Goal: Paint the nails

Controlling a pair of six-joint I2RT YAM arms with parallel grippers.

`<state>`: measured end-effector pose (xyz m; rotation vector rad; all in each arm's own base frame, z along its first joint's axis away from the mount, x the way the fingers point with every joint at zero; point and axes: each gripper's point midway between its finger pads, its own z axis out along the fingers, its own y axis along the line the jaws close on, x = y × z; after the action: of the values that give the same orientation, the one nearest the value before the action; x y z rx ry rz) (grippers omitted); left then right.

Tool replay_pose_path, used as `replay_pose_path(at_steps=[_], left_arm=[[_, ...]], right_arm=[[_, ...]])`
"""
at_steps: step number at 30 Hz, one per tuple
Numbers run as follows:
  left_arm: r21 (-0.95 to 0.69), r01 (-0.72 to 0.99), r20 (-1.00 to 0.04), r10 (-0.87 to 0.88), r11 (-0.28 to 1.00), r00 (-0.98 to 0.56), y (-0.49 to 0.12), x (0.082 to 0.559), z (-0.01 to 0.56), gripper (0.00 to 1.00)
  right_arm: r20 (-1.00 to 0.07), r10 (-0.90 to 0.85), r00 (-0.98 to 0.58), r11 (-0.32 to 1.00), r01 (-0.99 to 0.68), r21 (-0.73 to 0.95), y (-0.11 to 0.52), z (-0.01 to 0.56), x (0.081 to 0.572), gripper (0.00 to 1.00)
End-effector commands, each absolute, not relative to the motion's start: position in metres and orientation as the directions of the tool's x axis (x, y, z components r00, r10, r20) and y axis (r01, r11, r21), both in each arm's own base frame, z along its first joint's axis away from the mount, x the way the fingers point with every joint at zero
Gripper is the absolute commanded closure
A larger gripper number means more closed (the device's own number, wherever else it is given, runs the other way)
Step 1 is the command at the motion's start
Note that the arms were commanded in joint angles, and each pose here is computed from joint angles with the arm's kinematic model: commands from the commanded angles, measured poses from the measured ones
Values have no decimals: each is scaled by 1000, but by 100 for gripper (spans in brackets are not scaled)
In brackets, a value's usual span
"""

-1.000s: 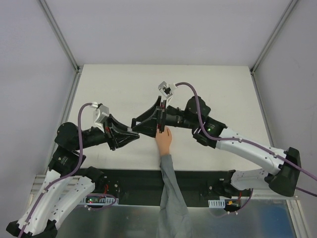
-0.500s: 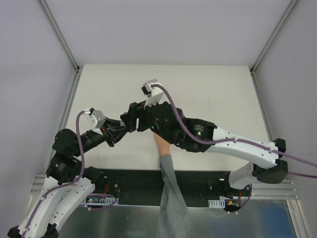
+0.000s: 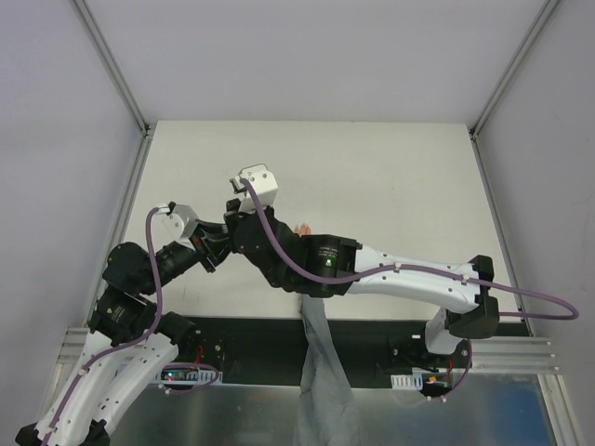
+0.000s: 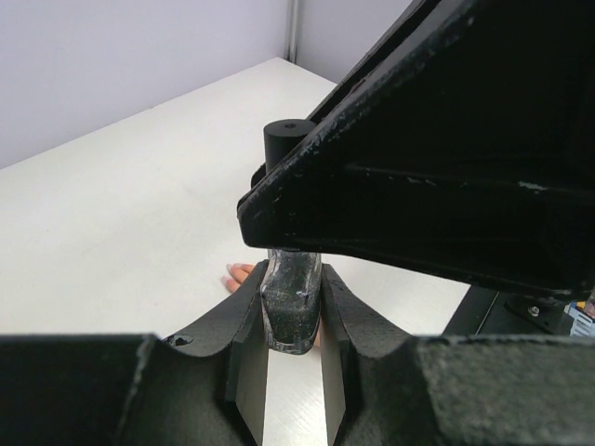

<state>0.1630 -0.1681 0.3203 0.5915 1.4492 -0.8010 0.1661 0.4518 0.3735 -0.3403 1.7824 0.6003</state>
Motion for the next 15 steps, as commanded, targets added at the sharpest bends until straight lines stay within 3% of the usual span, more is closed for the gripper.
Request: replay_pose_path(at_steps=[1, 2, 3, 7, 9, 10, 11, 15], left_arm=[[-110, 782, -988, -152, 613, -20, -168, 161, 333, 100], [-108, 790, -988, -152, 604, -18, -169, 159, 334, 100], [-111, 793, -988, -153, 599, -23, -170, 158, 333, 100], [-140, 822, -983, -174, 553, -50, -174, 146, 340, 100], [-155, 850, -980, -186, 503, -69, -178, 135, 345, 100], [-172, 864, -976, -198, 473, -86, -181, 129, 348, 100], [-174, 881, -975, -200, 440, -93, -184, 123, 350, 100], [-122, 983, -979, -180, 135, -97, -200, 67, 364, 100]], right_arm=[[-958, 152, -245, 846, -468, 254, 440, 399, 175, 83], [-963, 130, -237, 850, -474, 232, 440, 394, 175, 87], [-963, 141, -230, 843, -483, 238, 438, 399, 174, 98], [-975, 21, -220, 734, -659, 164, 445, 391, 163, 100], [-983, 0, -181, 470, -868, 160, 464, 366, 139, 100], [-983, 71, -169, 338, -923, 183, 452, 387, 123, 100], [-981, 87, -171, 116, -977, 181, 451, 392, 103, 100], [-958, 49, -282, -310, -916, 254, 430, 402, 62, 100]])
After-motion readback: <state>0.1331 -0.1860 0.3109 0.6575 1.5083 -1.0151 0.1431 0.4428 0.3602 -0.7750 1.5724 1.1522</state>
